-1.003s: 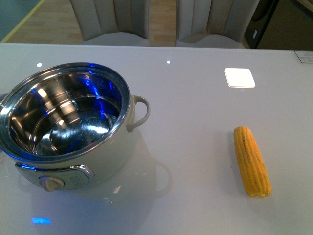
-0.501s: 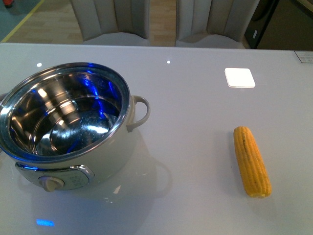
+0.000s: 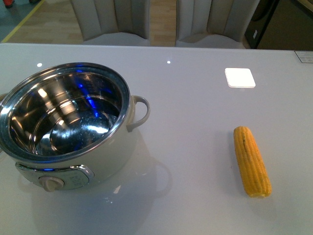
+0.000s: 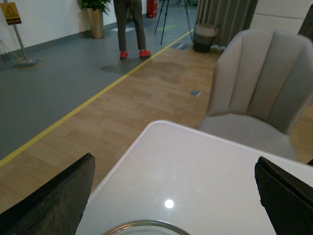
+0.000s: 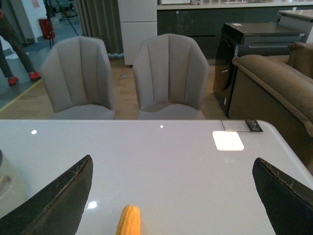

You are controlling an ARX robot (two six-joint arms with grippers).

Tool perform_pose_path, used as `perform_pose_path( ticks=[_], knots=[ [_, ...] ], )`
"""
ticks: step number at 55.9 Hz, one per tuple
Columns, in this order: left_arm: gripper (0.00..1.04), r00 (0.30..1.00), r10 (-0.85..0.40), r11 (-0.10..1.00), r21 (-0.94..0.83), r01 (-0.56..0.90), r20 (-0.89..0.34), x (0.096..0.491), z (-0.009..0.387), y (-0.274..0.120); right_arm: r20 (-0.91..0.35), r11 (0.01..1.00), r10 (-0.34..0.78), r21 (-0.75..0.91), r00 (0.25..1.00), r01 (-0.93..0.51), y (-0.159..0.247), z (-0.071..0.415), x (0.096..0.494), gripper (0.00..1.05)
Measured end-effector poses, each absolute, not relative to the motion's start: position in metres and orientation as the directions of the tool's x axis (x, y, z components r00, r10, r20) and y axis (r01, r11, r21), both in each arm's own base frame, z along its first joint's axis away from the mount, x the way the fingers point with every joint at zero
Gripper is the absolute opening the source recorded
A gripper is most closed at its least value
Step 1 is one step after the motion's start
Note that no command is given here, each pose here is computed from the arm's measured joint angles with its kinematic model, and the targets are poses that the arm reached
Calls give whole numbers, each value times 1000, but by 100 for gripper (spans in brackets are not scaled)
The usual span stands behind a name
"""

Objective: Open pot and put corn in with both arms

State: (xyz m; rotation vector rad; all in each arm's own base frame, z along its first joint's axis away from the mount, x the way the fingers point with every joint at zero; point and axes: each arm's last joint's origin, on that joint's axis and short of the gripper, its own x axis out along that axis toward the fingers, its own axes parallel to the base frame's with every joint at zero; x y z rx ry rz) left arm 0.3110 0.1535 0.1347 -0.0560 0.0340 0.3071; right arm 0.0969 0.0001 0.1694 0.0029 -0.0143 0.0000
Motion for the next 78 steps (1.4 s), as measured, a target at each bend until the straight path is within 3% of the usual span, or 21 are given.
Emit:
perform_pose_path(
  ticks=[11,18,22,25,32,44,78],
  knots=[
    [98,974,228,971,-79,-227,11,253,193,114,14,1000,0,3,1000,0,0,169,97,96],
    [97,977,210,975,-77,-206,41,249,202,112,15,1000,0,3,1000,0,0,169,97,96],
    [83,998,61,997,-46,-61,-1,242,196,102,15,1000,0,3,1000,0,0,169,97,96],
    [71,1000,19,999,-34,-20,-12,231,191,86,15,1000,2,3,1000,-2,0,169,97,96],
    [38,1000,7,1000,-16,-7,-5,204,185,55,15,1000,0,3,1000,0,0,169,97,96],
    [3,1000,13,1000,-16,-13,-14,180,177,34,15,1000,1,3,1000,-1,0,169,97,96],
    [3,1000,3,1000,-9,-3,-2,136,167,0,15,1000,1,3,1000,-1,0,169,97,96]
  ],
)
